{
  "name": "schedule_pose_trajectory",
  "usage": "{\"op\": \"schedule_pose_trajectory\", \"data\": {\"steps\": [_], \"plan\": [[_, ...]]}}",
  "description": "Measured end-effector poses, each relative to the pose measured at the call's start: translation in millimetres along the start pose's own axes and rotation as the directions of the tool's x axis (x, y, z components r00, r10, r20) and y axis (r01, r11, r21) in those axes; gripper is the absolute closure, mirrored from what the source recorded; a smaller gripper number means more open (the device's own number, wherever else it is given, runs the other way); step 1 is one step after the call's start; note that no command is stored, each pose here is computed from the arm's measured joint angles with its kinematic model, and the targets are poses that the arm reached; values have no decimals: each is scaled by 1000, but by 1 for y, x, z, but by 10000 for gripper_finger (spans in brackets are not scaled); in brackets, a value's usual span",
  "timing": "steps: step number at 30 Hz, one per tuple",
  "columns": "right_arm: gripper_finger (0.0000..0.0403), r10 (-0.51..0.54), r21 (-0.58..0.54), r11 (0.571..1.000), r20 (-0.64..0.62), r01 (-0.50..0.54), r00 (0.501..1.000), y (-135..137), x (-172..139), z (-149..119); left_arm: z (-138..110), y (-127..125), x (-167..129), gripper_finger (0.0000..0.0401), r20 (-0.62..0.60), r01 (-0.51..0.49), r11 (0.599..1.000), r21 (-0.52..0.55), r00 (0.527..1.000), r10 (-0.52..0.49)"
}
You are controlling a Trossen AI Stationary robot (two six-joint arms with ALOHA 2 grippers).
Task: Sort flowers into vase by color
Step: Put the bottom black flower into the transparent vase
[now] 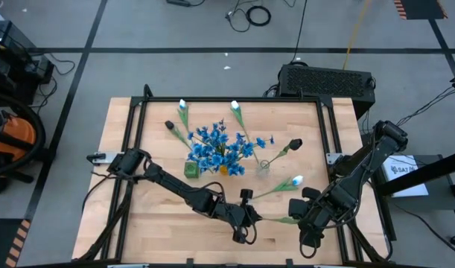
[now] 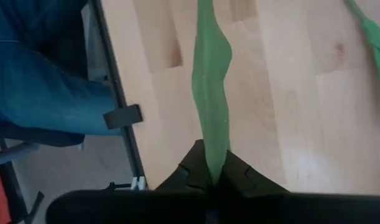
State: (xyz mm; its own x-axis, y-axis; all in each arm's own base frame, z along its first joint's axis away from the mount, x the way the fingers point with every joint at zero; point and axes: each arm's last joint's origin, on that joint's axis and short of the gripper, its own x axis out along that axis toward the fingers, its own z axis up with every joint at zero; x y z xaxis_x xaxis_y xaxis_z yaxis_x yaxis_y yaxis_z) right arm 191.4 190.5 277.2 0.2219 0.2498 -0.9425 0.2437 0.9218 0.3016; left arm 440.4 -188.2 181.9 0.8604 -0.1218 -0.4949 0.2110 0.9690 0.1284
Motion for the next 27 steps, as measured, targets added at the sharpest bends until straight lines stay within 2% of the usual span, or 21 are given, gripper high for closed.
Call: {"op": "schedule_pose_trajectory", "data": {"steps": [4, 13, 17, 20, 22, 25, 27], "plan": [[381, 1, -4, 1000, 22, -1, 1000, 1, 0, 1, 1, 1, -2, 389, -11, -1, 1000, 3, 1000, 1], [283, 28, -51, 998, 49, -26, 998, -2, -15, 0, 4, 2, -13, 397, -70, 10, 1000, 18, 997, -8], [265, 23, -122, 993, 173, -2, 985, -6, -39, -11, 15, -2, -35, 398, -106, 60, 998, 32, 993, -56], [263, 4, -154, 987, 311, 47, 950, -14, -60, -24, 25, -5, -61, 399, -154, 97, 994, 48, 984, -89], [264, -20, -150, 985, 416, 91, 909, -21, -72, -33, 34, -8, -80, 399, -165, 115, 992, 60, 981, -104], [269, -49, -145, 978, 548, 153, 835, -28, -85, -41, 53, -13, -109, 400, -89, 131, 988, 80, 988, -123], [271, -52, -151, 970, 631, 189, 774, -30, -92, -42, 71, -14, -130, 400, 9, 116, 987, 111, 993, -118]]}}
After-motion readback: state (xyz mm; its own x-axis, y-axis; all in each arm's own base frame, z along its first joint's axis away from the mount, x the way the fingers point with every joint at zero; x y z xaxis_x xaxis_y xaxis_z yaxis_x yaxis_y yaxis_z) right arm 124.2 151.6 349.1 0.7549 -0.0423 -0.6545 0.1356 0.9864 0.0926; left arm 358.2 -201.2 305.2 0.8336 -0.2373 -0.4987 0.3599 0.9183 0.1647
